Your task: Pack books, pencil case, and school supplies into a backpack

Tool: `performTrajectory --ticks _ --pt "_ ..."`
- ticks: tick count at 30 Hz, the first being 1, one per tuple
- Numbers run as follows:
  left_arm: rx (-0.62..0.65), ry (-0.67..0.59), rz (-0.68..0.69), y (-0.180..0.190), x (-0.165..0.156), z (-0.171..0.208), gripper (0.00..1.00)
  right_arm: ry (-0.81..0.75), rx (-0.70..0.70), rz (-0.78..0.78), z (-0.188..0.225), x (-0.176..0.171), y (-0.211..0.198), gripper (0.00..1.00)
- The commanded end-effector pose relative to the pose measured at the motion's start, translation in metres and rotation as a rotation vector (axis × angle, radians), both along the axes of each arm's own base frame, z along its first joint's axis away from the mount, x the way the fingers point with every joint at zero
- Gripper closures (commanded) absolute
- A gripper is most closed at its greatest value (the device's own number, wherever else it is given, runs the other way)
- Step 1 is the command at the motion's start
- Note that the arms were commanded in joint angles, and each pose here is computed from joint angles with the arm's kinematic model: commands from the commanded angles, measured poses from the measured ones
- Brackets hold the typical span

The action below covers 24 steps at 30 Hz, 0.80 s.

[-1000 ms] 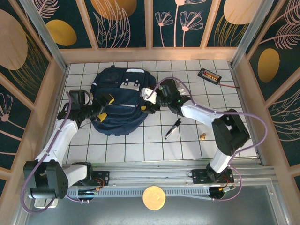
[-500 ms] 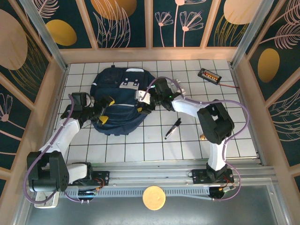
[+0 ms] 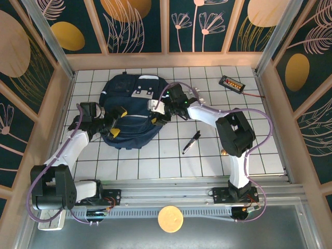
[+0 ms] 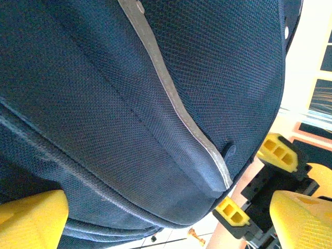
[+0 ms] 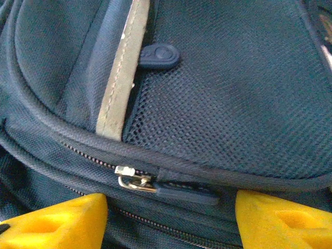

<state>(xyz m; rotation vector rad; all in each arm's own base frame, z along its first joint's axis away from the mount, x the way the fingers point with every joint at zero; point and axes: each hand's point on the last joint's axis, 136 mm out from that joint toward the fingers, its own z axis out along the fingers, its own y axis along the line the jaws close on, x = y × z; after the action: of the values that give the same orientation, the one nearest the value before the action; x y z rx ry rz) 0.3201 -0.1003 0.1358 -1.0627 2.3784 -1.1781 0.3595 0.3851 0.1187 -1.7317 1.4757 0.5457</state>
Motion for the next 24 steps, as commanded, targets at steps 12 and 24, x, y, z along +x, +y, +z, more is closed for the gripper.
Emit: performTrajectory --ticks 12,24 --pt "-0.016 -0.006 -0.003 0.0 0.0 -0.003 0.01 0.158 -0.01 0.042 -0.004 -0.001 0.001 0.28" --pt "-0.009 -0.004 -0.001 0.0 0.002 -0.002 0.01 0.249 -0.066 0.022 -0.033 -0.019 -0.004 0.29"
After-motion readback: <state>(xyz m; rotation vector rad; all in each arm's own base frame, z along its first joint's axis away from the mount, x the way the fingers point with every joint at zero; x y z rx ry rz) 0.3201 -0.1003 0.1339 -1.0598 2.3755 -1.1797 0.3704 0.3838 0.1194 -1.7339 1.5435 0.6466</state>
